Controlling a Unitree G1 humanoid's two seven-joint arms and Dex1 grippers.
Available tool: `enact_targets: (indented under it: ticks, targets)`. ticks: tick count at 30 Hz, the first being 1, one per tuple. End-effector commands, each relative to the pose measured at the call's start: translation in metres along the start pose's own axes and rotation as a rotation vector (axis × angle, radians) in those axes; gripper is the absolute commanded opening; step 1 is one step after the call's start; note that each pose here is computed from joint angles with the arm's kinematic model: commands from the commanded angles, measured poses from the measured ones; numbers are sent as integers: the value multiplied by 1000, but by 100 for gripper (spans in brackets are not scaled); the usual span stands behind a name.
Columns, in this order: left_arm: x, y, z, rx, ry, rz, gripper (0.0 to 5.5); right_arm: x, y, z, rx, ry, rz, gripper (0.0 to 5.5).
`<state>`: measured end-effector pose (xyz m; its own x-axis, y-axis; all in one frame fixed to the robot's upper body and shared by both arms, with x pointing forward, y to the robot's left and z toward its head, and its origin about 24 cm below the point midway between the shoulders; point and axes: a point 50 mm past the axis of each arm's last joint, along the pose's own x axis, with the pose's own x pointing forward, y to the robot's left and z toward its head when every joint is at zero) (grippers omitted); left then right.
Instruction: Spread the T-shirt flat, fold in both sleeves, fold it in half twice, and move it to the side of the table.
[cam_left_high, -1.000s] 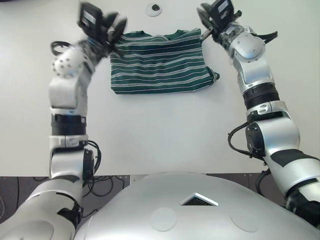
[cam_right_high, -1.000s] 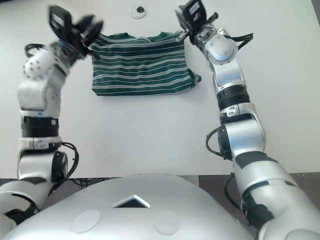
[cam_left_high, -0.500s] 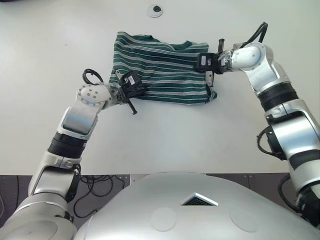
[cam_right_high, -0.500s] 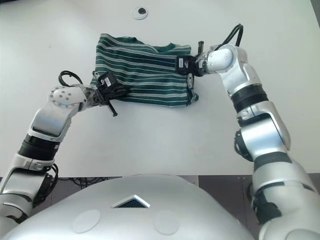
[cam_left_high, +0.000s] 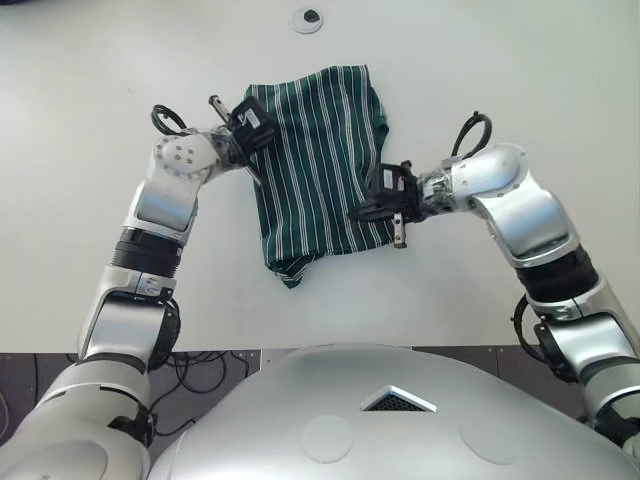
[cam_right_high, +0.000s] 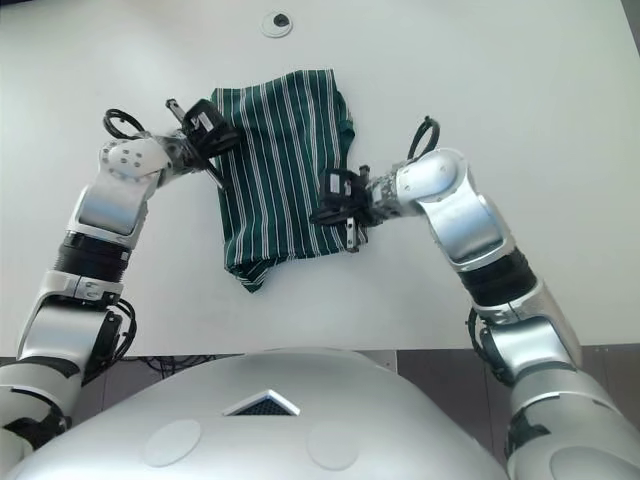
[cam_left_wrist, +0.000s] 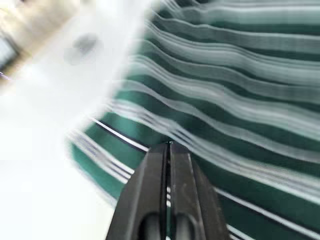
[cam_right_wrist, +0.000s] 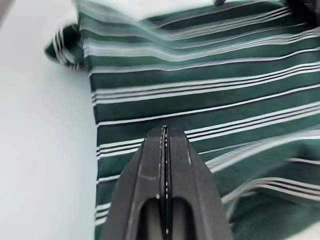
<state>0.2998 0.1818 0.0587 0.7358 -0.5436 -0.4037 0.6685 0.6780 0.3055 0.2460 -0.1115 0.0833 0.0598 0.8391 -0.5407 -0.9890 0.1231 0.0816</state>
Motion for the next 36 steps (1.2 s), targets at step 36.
enact_targets:
  ticks: [36]
  targets:
    - [-121,-84,-50,877,120,-582,221,-69,-5,-45,-1361,78,-129,229]
